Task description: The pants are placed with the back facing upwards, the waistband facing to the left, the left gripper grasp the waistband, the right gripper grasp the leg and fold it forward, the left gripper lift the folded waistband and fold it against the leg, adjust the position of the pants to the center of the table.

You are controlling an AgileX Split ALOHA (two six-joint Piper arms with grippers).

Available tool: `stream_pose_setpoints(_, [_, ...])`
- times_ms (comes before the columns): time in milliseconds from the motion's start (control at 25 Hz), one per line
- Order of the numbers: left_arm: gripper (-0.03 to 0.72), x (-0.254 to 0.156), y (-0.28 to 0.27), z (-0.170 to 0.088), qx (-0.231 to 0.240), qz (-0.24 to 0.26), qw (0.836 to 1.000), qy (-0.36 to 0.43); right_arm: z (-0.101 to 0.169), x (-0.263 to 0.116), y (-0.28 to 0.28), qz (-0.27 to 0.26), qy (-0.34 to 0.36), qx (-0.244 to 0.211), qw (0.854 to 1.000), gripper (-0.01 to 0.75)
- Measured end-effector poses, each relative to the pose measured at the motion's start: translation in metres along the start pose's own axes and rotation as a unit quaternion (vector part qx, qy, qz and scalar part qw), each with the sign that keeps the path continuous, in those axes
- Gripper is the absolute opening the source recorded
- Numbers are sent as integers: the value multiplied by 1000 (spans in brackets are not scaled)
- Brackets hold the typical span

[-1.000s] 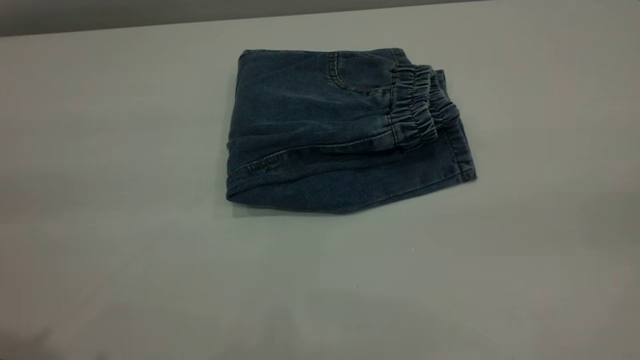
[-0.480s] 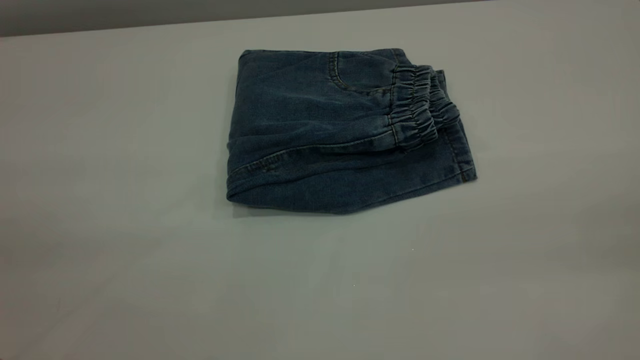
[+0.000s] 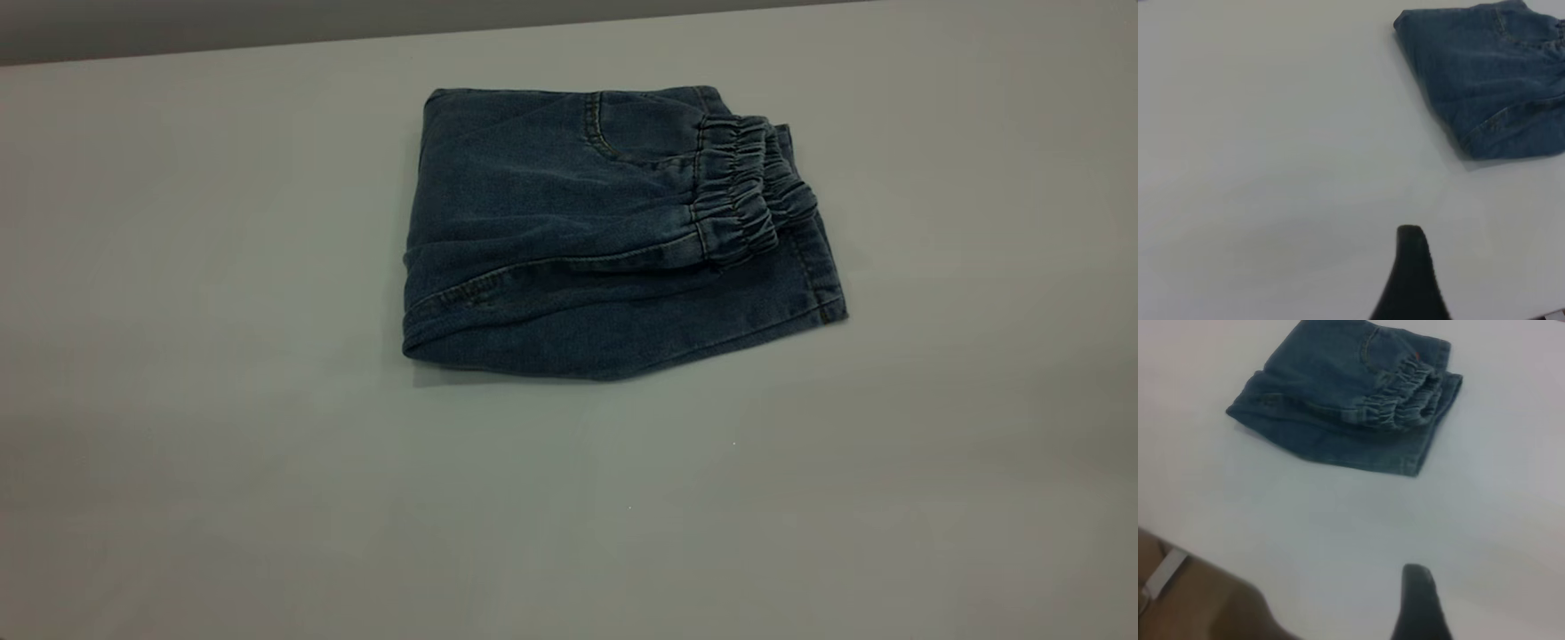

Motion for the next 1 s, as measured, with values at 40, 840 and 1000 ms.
stream_pose_setpoints(40, [495,0,0,0,0,-2,1000,0,1,0,0,0,11,-2,1000,405])
stream_pose_setpoints(840, [494,-1,-10,4,45,-48,997,-30,-10,-6,-18,-49,120,-170,977,405])
stream_pose_setpoints(1000, [494,-1,-10,4,45,-48,997,-30,-10,-6,-18,-49,120,-170,977,405])
Point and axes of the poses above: a point on each arm's last joint axis where the gripper is mounted, y pointing out along that axis toward the gripper, z along the wrist's bending axis when the last joint is at zero, x = y × z, the point moved 5 cm from there along y, pointing out along that axis toward the gripper, and after that the axes turned 8 degrees about -y, right-handed, at the moved point
